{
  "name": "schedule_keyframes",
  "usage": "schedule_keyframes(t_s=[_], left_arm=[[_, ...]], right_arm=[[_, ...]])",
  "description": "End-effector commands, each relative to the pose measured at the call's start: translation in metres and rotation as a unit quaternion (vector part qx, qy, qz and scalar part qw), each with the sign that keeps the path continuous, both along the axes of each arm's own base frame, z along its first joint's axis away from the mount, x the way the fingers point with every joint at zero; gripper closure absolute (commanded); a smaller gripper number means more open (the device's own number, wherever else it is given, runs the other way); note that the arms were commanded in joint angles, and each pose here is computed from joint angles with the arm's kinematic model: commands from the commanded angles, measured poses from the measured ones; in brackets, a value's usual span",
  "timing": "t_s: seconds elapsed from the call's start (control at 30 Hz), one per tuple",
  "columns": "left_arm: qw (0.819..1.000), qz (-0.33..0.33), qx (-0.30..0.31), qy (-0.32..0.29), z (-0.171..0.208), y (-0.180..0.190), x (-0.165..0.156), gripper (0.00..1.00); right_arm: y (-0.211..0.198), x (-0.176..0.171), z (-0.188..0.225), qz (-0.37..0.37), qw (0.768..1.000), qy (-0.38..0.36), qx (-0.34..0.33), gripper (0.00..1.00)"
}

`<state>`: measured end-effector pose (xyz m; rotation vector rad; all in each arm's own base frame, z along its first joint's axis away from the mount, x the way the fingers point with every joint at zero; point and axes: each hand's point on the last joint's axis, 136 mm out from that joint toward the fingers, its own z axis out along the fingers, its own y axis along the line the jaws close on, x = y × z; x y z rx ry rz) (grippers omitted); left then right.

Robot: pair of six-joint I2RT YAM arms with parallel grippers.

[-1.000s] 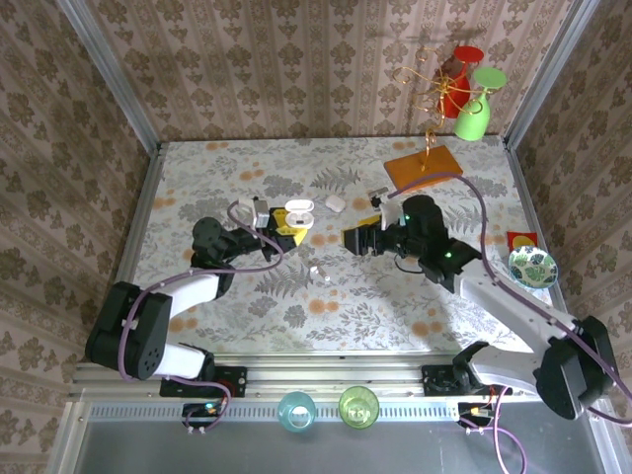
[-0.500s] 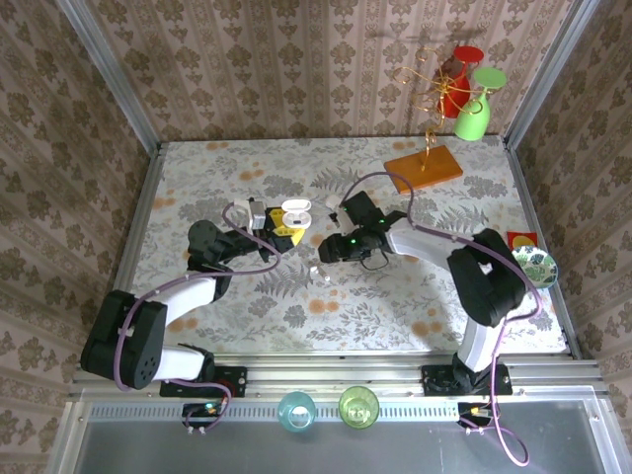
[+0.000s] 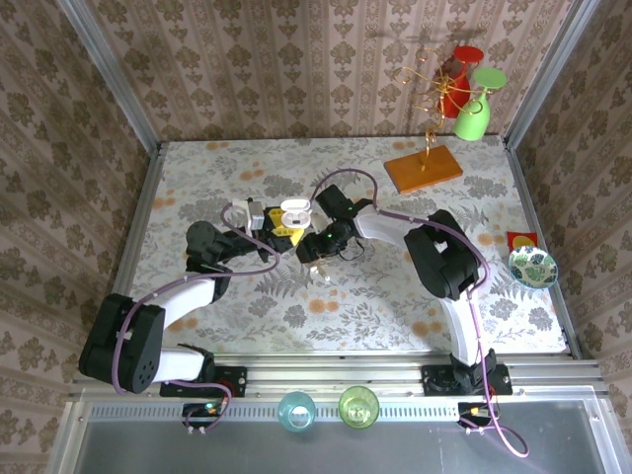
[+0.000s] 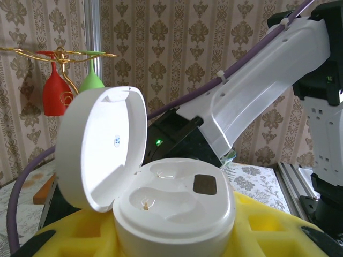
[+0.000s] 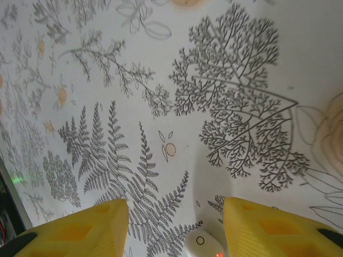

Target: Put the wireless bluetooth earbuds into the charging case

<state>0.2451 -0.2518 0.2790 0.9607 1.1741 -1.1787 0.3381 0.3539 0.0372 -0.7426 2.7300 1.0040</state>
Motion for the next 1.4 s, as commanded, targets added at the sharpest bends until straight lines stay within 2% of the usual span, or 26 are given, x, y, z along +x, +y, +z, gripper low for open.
schedule_keyframes(t_s=[0.0, 0.3, 0.53, 0.77, 1.0, 1.2, 1.37], left_arm=[[1.000, 0.003, -0.009, -0.025, 0.009, 0.004, -0.004, 0.70], [1.000, -0.001, -0.008, -0.024, 0.009, 0.002, -0.003, 0.70], [1.000, -0.001, -0.009, -0.023, 0.009, 0.003, -0.004, 0.70], [1.000, 0.000, -0.008, -0.023, 0.008, 0.002, -0.003, 0.70], [1.000, 0.000, -0.006, -0.021, 0.006, 0.002, -0.002, 0.70], [1.000, 0.001, -0.006, -0.020, 0.004, 0.001, -0.001, 0.70], [1.000, 0.002, -0.006, -0.021, 0.005, 0.002, -0.001, 0.70]], right_arm=[[0.001, -0.017, -0.004, 0.036, 0.999, 0.032, 0.013, 0.49], [-0.008, -0.035, -0.004, 0.043, 0.998, 0.037, 0.023, 0.55], [-0.016, -0.034, -0.007, 0.035, 0.998, 0.038, 0.019, 0.60], [-0.017, -0.037, -0.007, 0.039, 0.998, 0.040, 0.019, 0.70], [-0.019, -0.040, -0.008, 0.043, 0.998, 0.042, 0.019, 0.72], [-0.022, -0.040, -0.012, 0.041, 0.998, 0.040, 0.009, 0.82], [-0.023, -0.038, -0.007, 0.036, 0.999, 0.029, 0.009, 0.85]])
